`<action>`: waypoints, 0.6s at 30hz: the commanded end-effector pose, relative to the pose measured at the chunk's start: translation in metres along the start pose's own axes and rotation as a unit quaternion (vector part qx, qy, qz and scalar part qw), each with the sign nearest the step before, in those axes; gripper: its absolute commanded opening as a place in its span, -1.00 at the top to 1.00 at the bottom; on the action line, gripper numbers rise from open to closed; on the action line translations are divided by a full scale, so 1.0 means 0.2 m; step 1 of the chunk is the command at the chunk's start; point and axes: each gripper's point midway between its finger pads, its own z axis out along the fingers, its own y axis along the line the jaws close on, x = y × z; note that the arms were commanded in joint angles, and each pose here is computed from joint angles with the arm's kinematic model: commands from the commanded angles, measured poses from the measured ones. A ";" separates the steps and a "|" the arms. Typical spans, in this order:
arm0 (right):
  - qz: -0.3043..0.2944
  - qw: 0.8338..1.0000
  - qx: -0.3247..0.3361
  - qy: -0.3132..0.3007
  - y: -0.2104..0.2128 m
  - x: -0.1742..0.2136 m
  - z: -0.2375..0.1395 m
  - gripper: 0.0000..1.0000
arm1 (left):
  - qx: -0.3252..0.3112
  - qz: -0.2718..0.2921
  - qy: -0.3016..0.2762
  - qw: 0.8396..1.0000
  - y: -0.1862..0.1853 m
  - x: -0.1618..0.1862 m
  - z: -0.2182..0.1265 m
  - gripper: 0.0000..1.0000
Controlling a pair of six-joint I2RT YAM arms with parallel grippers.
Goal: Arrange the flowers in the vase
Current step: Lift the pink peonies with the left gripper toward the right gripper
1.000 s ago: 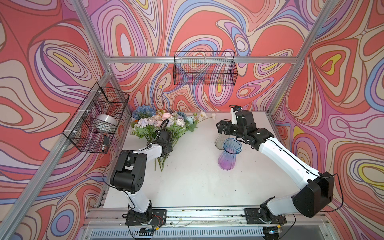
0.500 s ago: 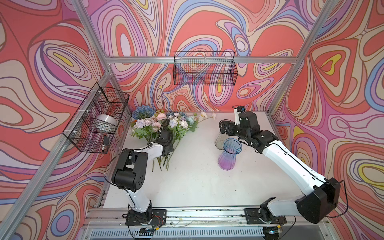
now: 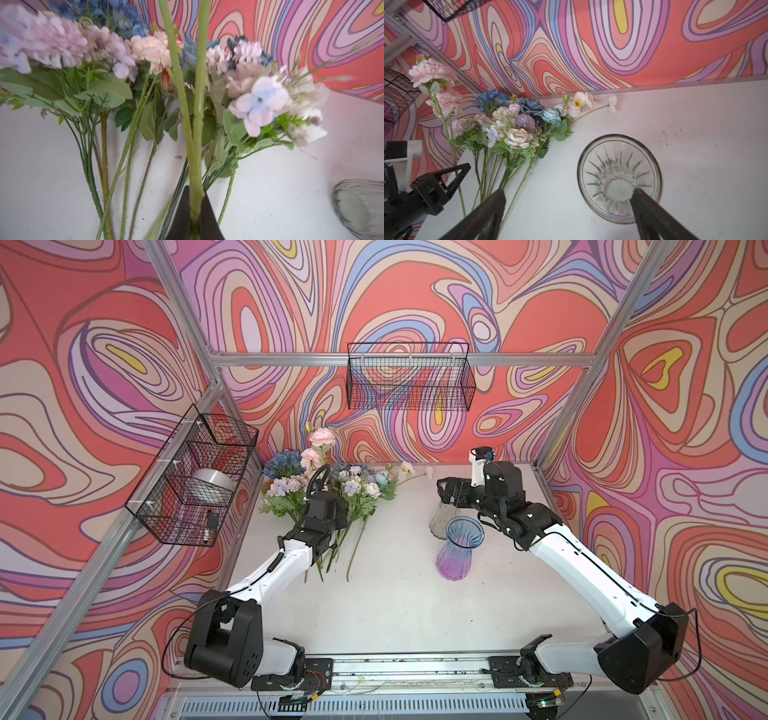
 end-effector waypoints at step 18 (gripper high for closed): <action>-0.075 0.932 -0.354 -0.016 0.82 -0.16 -0.19 -0.77 | 0.404 0.079 -0.173 0.895 -0.76 -0.34 -0.69 1.00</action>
